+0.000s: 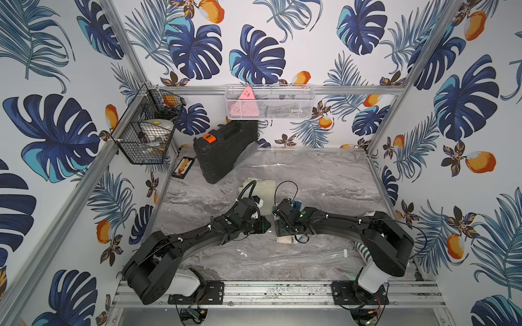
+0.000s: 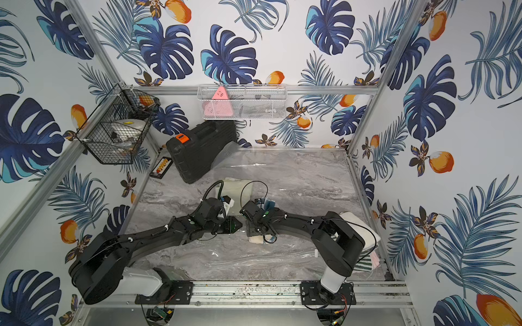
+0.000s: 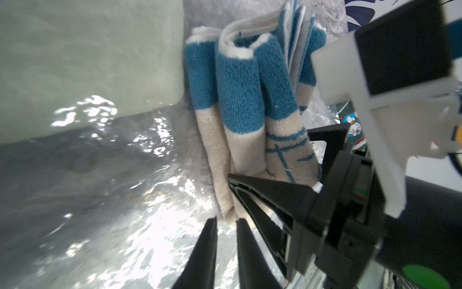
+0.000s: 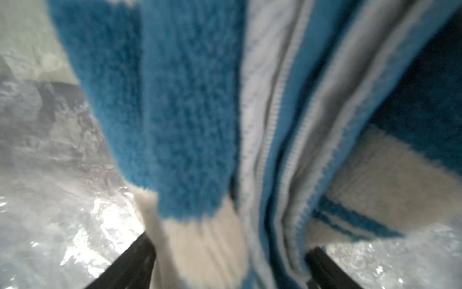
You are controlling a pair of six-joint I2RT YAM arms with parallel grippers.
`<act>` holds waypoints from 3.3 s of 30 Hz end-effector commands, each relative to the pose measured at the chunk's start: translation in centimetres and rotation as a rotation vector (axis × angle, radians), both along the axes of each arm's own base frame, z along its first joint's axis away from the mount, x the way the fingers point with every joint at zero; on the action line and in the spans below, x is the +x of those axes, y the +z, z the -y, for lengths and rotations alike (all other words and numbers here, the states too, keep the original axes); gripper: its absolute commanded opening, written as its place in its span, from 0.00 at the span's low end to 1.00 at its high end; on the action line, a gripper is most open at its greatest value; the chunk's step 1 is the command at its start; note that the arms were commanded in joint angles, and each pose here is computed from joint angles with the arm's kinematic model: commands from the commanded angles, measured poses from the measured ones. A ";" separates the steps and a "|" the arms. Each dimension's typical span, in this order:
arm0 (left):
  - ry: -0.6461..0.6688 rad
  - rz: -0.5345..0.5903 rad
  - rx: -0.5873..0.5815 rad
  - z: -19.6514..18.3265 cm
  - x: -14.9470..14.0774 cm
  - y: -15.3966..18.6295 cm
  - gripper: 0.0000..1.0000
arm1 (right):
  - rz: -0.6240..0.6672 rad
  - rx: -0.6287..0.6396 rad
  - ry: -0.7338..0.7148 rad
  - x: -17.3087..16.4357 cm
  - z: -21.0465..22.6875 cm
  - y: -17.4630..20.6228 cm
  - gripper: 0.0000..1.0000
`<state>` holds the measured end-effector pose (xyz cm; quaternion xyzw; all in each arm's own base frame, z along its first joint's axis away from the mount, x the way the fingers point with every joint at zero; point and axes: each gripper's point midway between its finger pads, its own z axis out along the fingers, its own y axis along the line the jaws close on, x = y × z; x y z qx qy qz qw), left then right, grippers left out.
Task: Place the folded towel into the vacuum bag
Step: Pick up the towel from the center of the board, then place the towel in the vacuum bag.
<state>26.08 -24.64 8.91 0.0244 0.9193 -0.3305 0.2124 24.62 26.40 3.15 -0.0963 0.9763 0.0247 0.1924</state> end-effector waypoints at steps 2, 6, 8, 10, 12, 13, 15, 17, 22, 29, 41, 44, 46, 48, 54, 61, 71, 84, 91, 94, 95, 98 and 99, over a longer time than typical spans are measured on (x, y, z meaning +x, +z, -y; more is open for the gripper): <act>-0.006 0.004 0.148 -2.6 -1.0 0.2 0.22 | -0.117 -0.227 0.048 -3.1 2.1 -2.6 0.83; -0.016 0.037 0.185 -3.3 -1.0 1.6 0.24 | -0.118 -0.401 0.034 -3.2 3.5 -3.4 0.78; -0.018 0.047 0.205 -3.6 -1.1 2.0 0.28 | -0.083 -0.433 0.035 -2.6 4.0 -2.6 0.66; -0.046 0.064 0.243 -3.6 -1.6 2.3 0.33 | -0.030 -0.409 0.048 -1.6 3.8 -0.3 0.44; -0.083 0.108 0.296 -3.4 -2.1 2.9 0.38 | 0.004 -0.301 0.052 -0.8 3.1 2.8 0.32; -0.102 0.136 0.318 -3.2 -2.6 3.2 0.41 | 0.009 -0.216 0.038 -0.4 3.0 4.5 0.29; -0.115 0.179 0.323 -2.9 -3.2 3.8 0.46 | -0.003 -0.041 -0.009 0.1 3.5 7.2 0.27; -0.134 0.216 0.300 -2.6 -3.9 4.2 0.51 | -0.036 0.126 -0.070 0.2 5.1 9.0 0.26; -0.422 0.312 0.360 1.2 -7.7 4.2 0.61 | -0.050 0.287 -0.168 0.0 9.2 11.6 0.25; -0.799 0.297 0.633 4.3 -13.2 -0.4 0.69 | -0.062 0.309 -0.276 -0.4 13.4 11.0 0.25; -0.868 0.398 0.901 5.7 -11.9 -4.2 0.69 | -0.099 0.380 -0.300 -1.3 13.7 10.1 0.25; -0.877 0.407 0.933 5.9 -11.5 -5.1 0.67 | -0.099 0.375 -0.302 -1.4 13.8 9.9 0.25; -0.886 0.409 0.956 5.9 -11.1 -5.6 0.65 | -0.096 0.374 -0.304 -1.3 14.0 9.9 0.25; -0.877 0.414 0.970 5.9 -10.5 -5.6 0.61 | -0.098 0.376 -0.306 -1.3 14.0 9.9 0.25; -0.769 0.435 0.867 6.0 -7.8 -2.4 0.30 | -0.109 0.395 -0.310 -1.9 14.1 10.4 0.25; -0.742 0.378 0.722 6.6 -6.9 -0.8 0.00 | -0.145 0.469 -0.298 -4.2 13.5 11.8 0.21; -0.473 0.400 0.426 8.1 -3.0 7.1 0.00 | -0.166 0.673 -0.079 -11.6 5.4 14.8 0.10; -0.373 0.487 0.243 8.9 -1.6 13.6 0.00 | -0.276 0.366 -0.034 -14.8 3.6 3.3 0.01; -0.435 0.486 0.173 10.1 -2.9 14.5 0.00 | -0.244 0.202 -0.064 -13.5 5.3 2.5 0.04; -0.463 0.459 0.129 10.7 -4.0 13.7 0.00 | -0.209 0.260 -0.037 -11.8 3.4 4.3 0.07; -0.459 0.450 0.116 10.7 -4.2 13.5 0.00 | -0.197 0.286 -0.021 -11.2 2.5 4.8 0.08; -0.446 0.436 0.108 10.5 -4.3 12.9 0.00 | -0.173 0.390 0.037 -9.8 -0.7 5.9 0.10; -0.441 0.435 0.109 10.4 -4.3 12.8 0.00 | -0.166 0.433 0.064 -9.4 -2.0 6.3 0.11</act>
